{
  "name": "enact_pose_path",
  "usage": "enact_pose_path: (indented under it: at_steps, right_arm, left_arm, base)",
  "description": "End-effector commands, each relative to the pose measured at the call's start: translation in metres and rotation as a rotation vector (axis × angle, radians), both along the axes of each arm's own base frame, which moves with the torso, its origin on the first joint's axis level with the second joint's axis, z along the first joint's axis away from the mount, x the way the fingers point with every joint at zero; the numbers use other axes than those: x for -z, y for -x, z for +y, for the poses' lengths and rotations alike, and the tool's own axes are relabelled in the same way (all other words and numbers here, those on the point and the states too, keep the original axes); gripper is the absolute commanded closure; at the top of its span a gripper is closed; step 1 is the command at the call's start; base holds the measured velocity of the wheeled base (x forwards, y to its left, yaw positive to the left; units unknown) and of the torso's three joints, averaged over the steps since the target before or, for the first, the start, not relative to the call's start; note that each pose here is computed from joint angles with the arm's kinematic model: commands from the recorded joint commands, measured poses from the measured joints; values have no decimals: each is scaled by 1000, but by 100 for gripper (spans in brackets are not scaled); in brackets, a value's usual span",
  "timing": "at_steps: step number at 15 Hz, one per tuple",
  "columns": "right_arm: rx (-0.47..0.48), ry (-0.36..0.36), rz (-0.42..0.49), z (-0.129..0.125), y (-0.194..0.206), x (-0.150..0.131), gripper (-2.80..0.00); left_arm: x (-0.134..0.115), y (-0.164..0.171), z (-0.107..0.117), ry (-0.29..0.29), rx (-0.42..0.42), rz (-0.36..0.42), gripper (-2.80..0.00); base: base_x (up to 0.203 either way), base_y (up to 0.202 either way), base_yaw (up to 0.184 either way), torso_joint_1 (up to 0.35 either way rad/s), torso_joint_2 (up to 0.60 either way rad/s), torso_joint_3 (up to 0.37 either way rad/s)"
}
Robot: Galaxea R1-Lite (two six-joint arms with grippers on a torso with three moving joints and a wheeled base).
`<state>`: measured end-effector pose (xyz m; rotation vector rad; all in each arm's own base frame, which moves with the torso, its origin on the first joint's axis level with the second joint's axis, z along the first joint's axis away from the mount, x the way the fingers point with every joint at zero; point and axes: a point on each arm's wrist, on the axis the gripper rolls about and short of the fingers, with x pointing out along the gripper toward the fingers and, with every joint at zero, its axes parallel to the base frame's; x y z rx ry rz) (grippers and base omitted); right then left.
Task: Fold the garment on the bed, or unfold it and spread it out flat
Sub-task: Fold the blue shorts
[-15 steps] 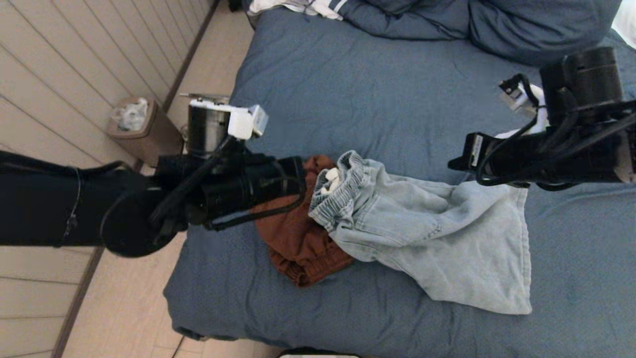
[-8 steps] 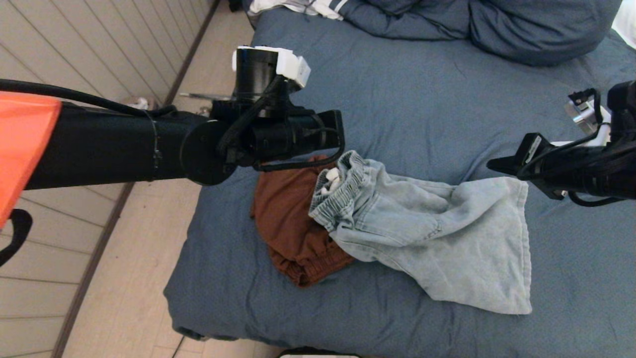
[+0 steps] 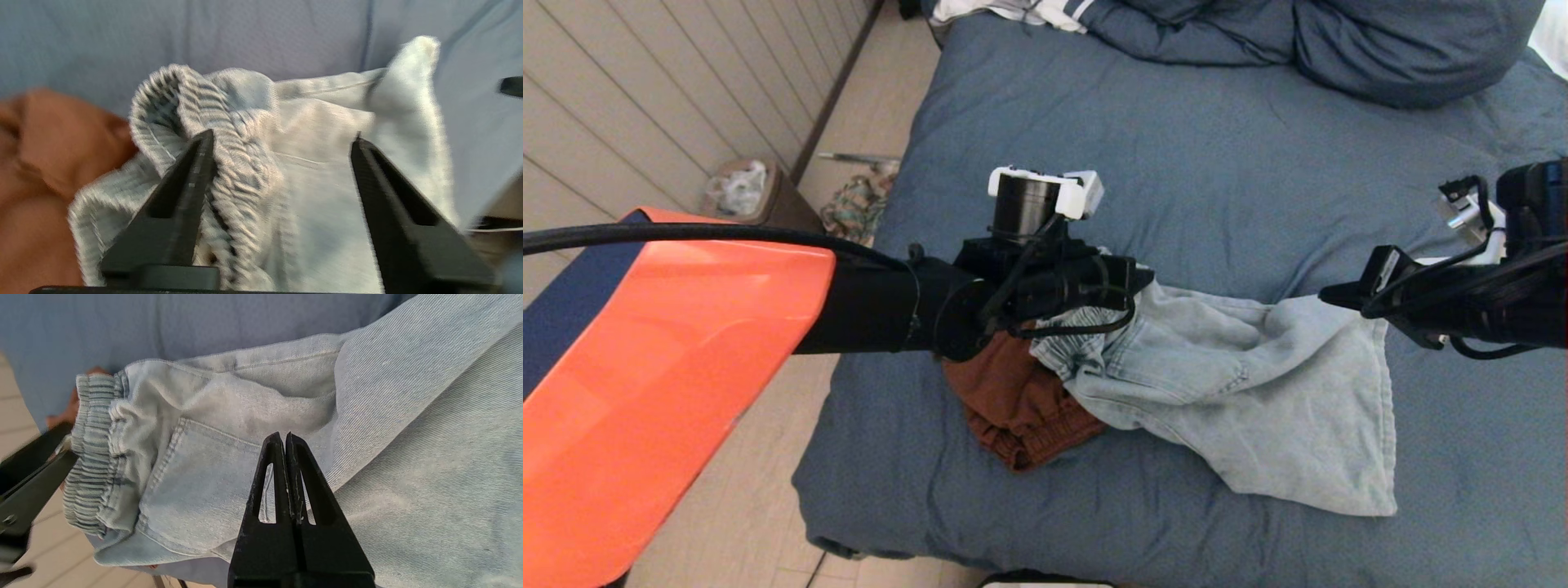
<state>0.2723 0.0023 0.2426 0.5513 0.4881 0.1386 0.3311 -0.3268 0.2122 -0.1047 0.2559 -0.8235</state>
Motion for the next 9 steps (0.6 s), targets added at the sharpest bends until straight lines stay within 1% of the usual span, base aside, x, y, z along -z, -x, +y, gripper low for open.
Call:
enact_pose_path:
  at_steps: [1, 2, 3, 5, 6, 8, 9]
  right_arm:
    - [-24, 16, 7, 1, -4, 8, 0]
    - [-40, 29, -11, 2, -4, 11, 0]
    - [-49, 28, -22, 2, -6, 13, 0]
    - [-53, 21, -19, 1, -9, 16, 0]
    - [-52, 20, -18, 1, -9, 16, 0]
    - [-52, 20, -14, 1, -10, 17, 0]
    - [-52, 21, -9, 1, -10, 19, 0]
  left_arm:
    - [16, -5, -6, -47, 12, -56, -280]
    - [20, -4, -5, -56, 16, -53, -280]
    - [24, -3, -6, -65, 20, -45, -280]
    - [28, 1, -11, -73, 34, -37, -280]
    - [34, 0, -13, -82, 36, -29, -280]
    - [31, -1, -14, -74, 30, -43, -280]
    - [30, -4, -11, -70, 20, -46, -280]
  base:
    - [0, 0, 0, 0, 0, 0]
    - [0, 0, 0, 0, 0, 0]
    - [0, 0, 0, 0, 0, 0]
    - [0, 0, 0, 0, 0, 0]
    - [0, 0, 0, 0, 0, 0]
    - [0, 0, 0, 0, 0, 0]
    - [0, 0, 0, 0, 0, 0]
